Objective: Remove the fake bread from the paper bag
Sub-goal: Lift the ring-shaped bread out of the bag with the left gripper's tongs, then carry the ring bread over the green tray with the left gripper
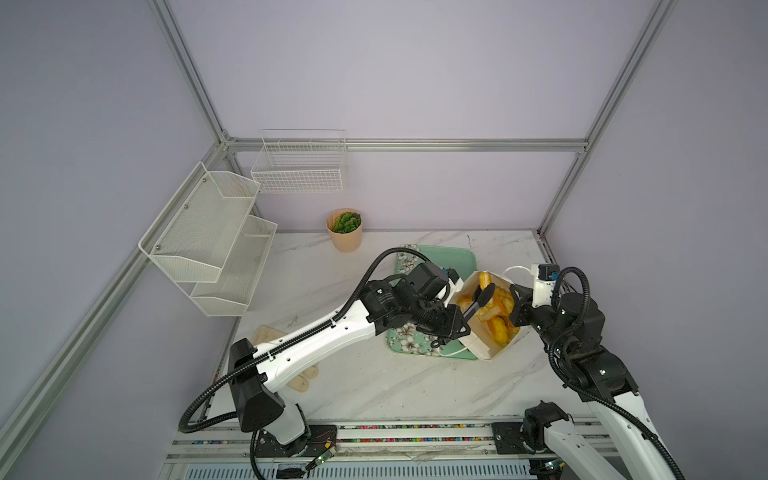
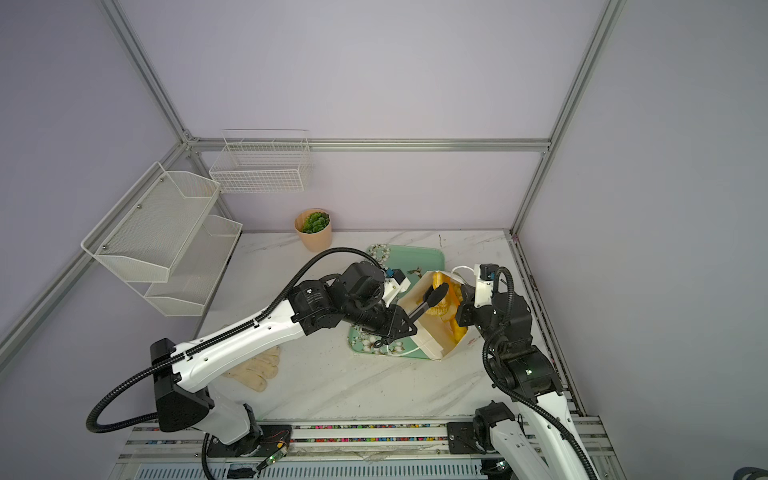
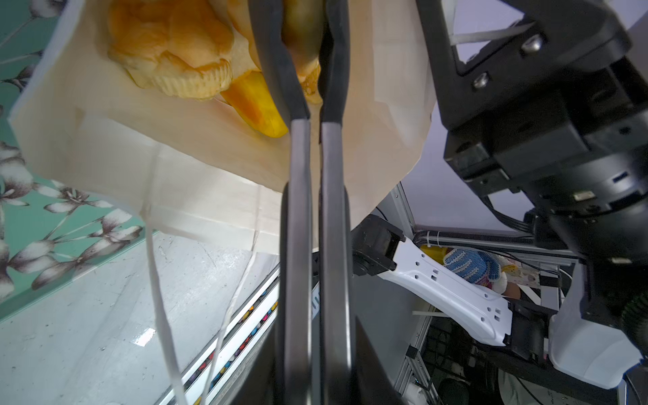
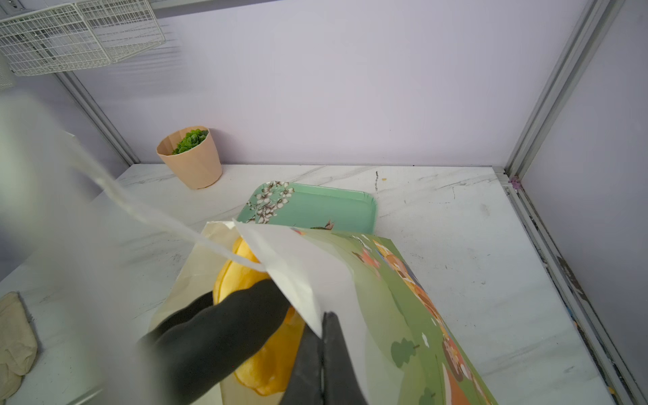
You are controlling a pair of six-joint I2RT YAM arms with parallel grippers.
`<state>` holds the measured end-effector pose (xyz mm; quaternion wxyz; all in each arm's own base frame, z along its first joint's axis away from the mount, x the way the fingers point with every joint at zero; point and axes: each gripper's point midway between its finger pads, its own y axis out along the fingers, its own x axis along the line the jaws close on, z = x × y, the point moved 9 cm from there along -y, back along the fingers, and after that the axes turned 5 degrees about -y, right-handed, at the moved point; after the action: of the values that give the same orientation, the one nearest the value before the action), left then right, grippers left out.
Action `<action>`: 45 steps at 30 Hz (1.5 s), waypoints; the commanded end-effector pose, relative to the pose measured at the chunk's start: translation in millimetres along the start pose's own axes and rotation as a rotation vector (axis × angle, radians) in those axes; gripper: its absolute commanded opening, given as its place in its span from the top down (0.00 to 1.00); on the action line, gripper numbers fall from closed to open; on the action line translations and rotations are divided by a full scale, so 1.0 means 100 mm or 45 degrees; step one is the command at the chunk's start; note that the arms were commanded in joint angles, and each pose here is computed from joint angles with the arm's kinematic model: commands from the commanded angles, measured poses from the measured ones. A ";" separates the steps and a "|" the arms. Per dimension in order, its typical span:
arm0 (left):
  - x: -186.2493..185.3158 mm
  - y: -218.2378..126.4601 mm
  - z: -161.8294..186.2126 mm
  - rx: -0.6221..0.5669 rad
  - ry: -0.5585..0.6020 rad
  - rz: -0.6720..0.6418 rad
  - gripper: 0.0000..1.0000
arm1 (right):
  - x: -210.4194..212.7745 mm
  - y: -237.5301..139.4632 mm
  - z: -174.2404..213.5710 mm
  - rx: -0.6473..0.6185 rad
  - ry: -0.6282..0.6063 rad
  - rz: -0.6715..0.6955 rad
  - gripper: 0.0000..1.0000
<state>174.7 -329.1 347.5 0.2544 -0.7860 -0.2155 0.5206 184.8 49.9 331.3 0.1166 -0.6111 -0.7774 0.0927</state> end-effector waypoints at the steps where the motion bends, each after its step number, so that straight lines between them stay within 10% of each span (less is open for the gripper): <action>1: -0.13 -0.31 -0.01 -0.150 0.106 0.085 1.00 | -0.02 -0.02 -0.16 -0.050 0.048 0.055 1.00; 25: -0.13 -1.54 0.08 -0.529 0.263 0.064 1.00 | -0.07 0.02 -0.23 -0.012 0.040 0.132 1.00; 45: 1.02 -0.62 -1.05 -0.242 0.173 -0.434 1.00 | -0.16 -0.03 -0.19 -0.025 -0.043 0.270 1.00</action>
<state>292.3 -234.2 309.7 0.3021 -0.7420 -0.3790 0.4632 194.0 38.5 341.3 0.1070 -0.6715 -0.7236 0.1182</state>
